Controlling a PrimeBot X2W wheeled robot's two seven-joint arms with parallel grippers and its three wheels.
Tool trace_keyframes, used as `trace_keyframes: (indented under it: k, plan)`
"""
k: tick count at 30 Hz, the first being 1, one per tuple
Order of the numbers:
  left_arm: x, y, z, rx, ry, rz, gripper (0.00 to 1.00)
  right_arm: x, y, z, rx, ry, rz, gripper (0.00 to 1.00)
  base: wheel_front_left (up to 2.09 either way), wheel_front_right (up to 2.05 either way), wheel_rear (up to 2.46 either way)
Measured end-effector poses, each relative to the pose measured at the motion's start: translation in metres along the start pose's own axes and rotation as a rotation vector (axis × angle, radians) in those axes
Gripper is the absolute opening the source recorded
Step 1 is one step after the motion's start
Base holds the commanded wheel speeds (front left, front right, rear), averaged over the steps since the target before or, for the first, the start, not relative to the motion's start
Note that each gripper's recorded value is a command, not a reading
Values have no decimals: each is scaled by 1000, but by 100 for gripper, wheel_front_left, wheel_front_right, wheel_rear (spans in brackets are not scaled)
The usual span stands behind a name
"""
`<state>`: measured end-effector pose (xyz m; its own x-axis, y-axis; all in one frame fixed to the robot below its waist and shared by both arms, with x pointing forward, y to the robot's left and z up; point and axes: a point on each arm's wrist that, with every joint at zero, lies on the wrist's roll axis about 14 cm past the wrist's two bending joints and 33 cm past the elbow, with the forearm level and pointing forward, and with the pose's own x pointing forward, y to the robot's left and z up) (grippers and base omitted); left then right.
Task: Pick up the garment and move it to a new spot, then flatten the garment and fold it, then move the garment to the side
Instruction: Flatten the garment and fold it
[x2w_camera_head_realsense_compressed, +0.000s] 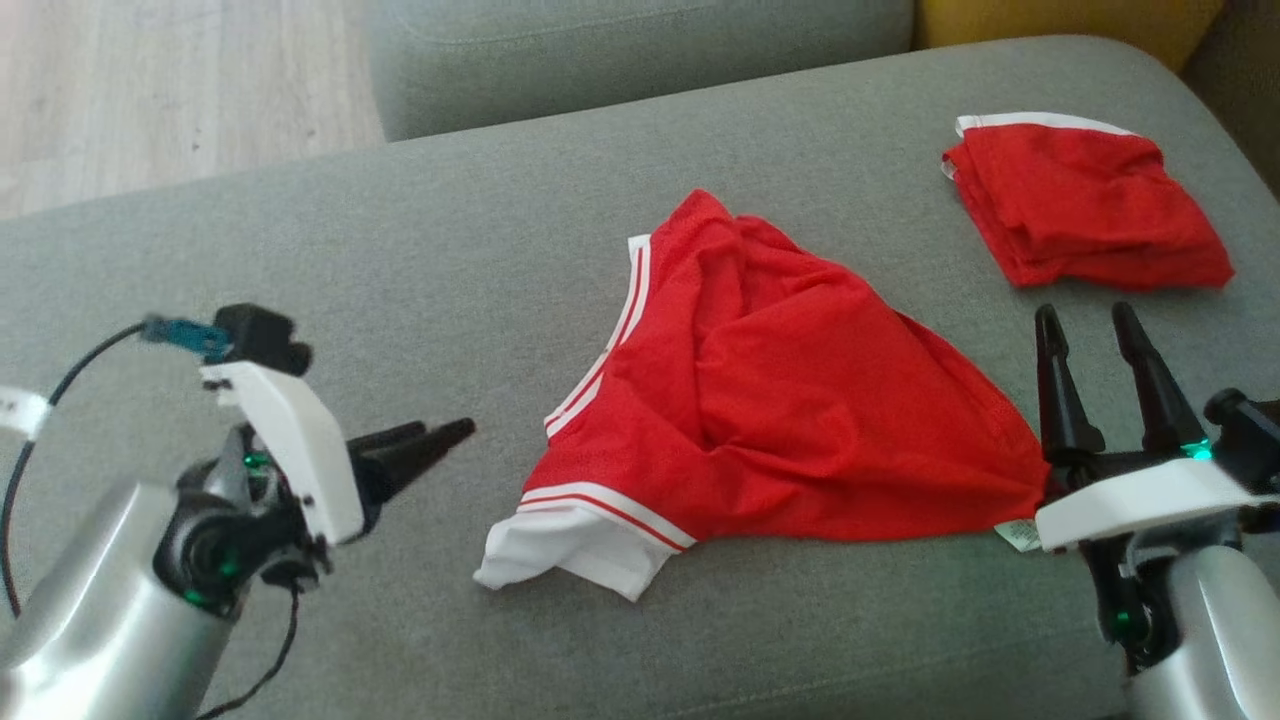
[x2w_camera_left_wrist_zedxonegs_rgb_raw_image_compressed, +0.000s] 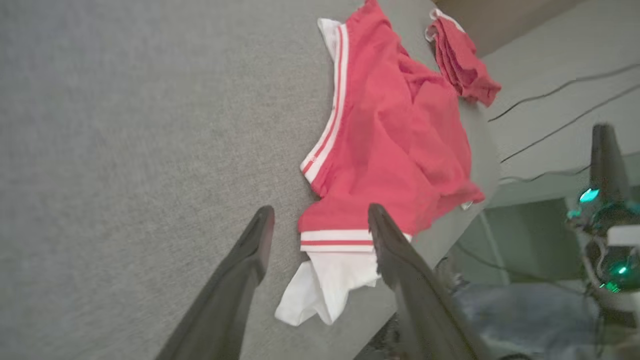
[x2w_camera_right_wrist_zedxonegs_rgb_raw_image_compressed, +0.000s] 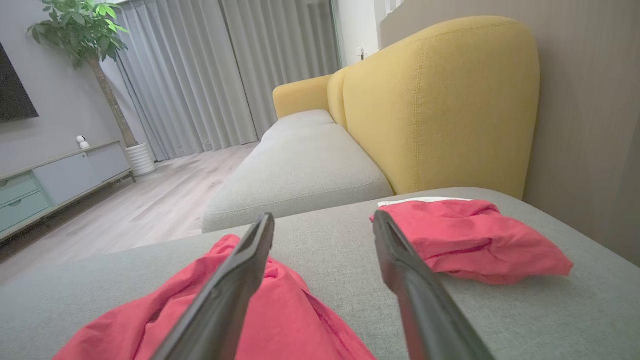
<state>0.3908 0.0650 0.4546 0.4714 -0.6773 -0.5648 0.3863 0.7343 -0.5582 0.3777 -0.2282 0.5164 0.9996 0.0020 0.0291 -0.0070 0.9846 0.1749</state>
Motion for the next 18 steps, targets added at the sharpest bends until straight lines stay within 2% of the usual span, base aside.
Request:
trace_keyframes:
  k: [3,4,7,11,14,18]
  plan:
    - [-8,-14,-19,164,46,-17,100,-2,1,-3,2,7,1,100,0,0,0]
    - [-10,-13,-33,189,78,-14,100,-2,0,-6,4,15,0,100,0,0,0]
    - [-14,-4,-75,228,193,2,100,-1,-1,-11,6,31,-5,100,0,0,0]
    - [-16,1,-98,247,277,5,100,2,1,-15,7,40,3,100,0,0,0]
    - [-10,7,-101,280,313,16,100,5,3,-17,13,46,8,100,0,0,0]
    - [5,11,-84,333,301,24,100,9,4,-13,15,37,13,100,0,0,0]
